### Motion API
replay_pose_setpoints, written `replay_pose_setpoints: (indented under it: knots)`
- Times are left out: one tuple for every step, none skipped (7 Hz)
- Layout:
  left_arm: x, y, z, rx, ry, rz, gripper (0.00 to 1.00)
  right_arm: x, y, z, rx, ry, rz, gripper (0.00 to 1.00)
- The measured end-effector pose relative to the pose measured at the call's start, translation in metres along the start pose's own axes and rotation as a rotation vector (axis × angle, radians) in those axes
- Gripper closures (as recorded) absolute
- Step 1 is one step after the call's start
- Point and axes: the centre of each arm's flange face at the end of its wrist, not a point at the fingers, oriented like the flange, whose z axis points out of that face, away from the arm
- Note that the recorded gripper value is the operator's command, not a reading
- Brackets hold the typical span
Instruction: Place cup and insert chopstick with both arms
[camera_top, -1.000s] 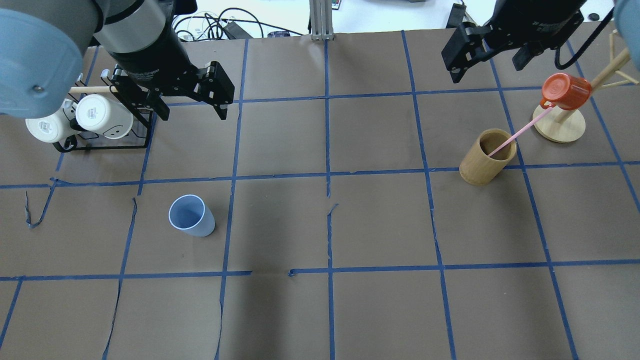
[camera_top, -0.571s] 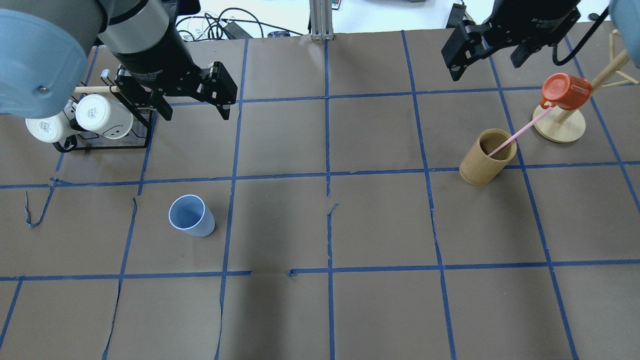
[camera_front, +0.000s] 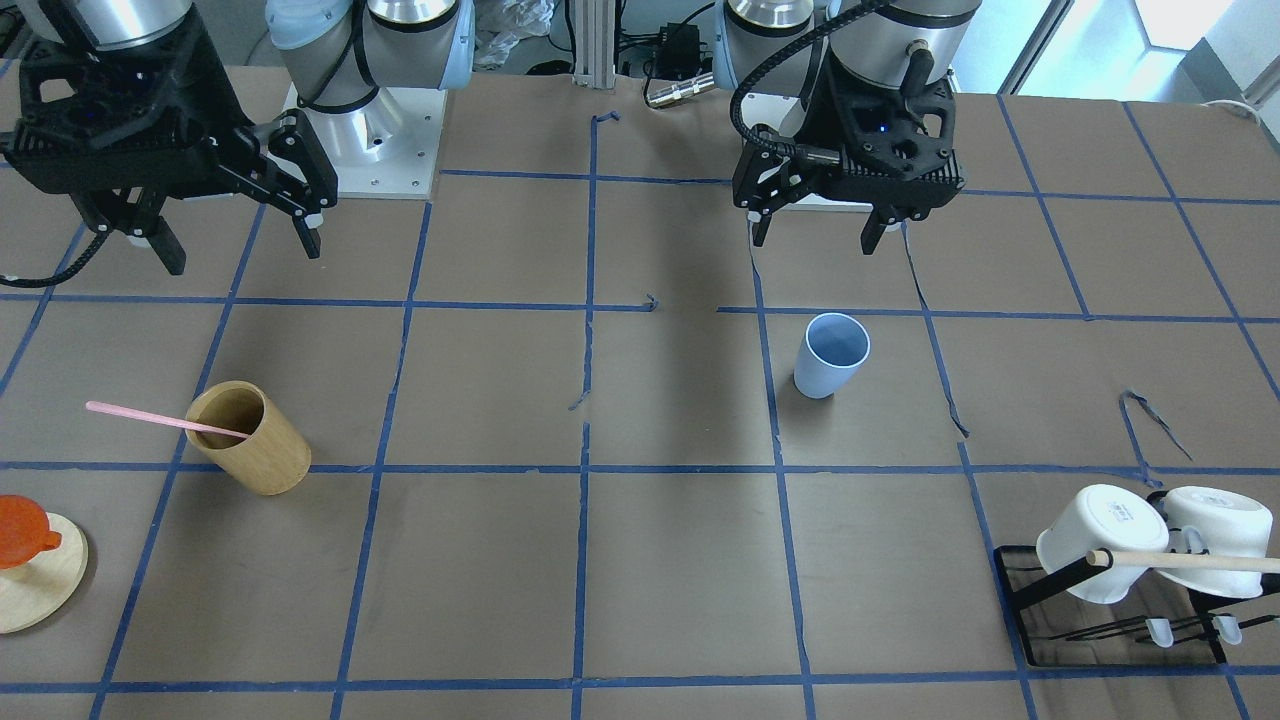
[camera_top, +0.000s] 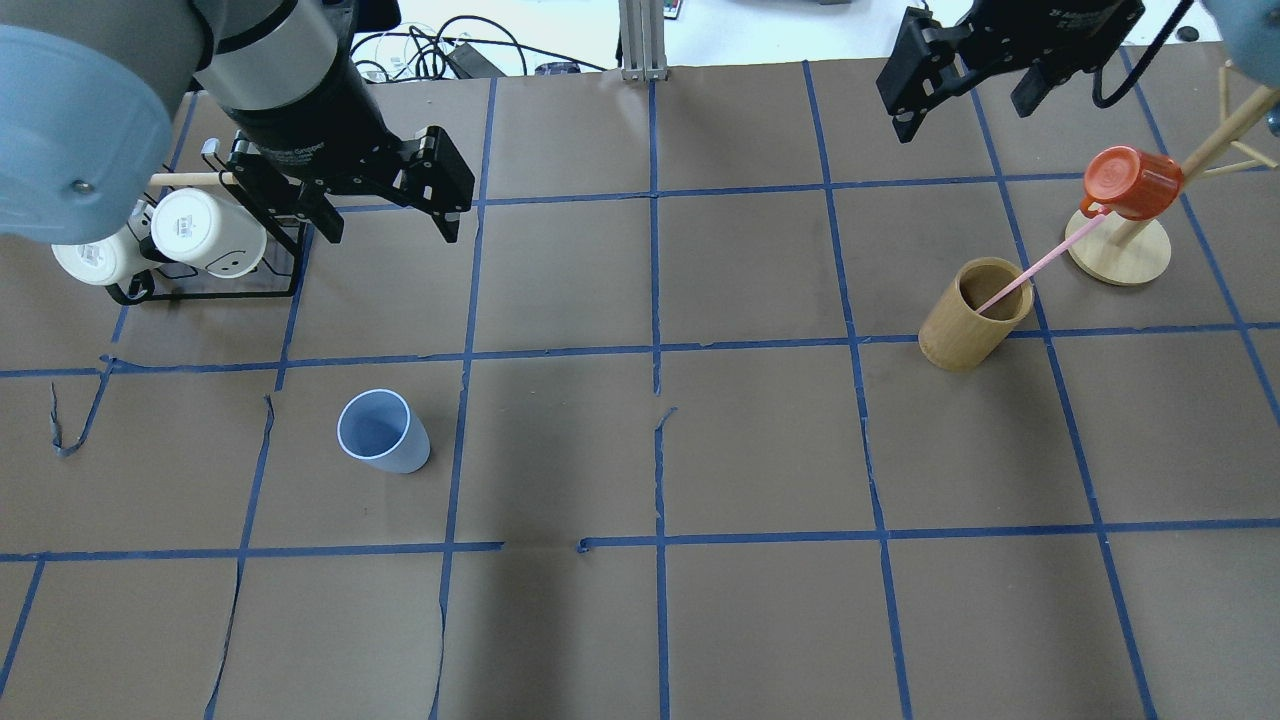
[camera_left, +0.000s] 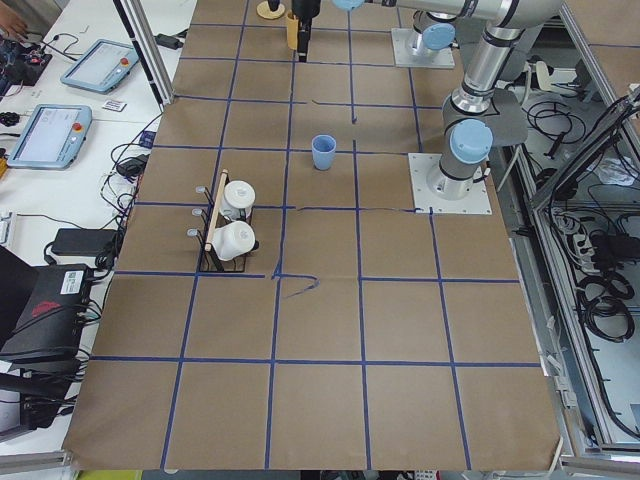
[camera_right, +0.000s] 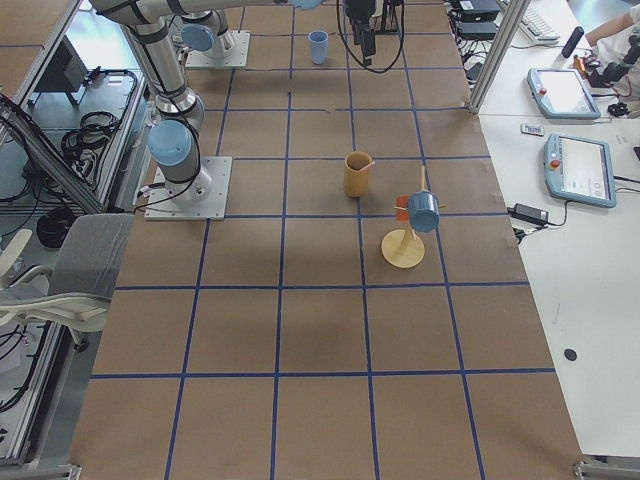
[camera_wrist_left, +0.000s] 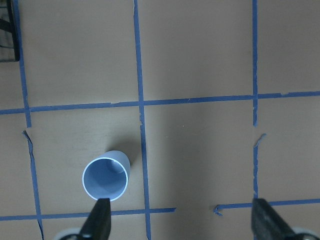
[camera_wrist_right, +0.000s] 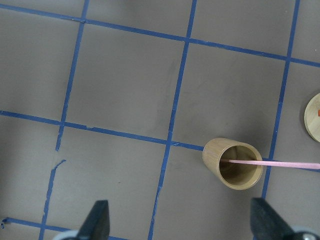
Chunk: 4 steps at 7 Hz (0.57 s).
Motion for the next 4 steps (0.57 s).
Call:
replay_pose_setpoints:
  knots:
    - [0.000,0.001,-0.001,0.002,0.002,0.000,0.00,0.003,-0.004,0.009,-0.014,0.004,-0.015,0.00]
    - [-0.001,0.001,-0.001,0.002,0.002,-0.002,0.00,0.010,-0.011,0.023,-0.034,0.016,-0.077,0.00]
    - [-0.002,0.001,0.000,0.001,0.001,-0.003,0.00,0.021,-0.022,0.040,-0.046,0.032,-0.195,0.00]
    - [-0.002,0.001,-0.001,0.002,0.000,-0.003,0.00,0.038,-0.033,0.057,-0.057,0.049,-0.329,0.01]
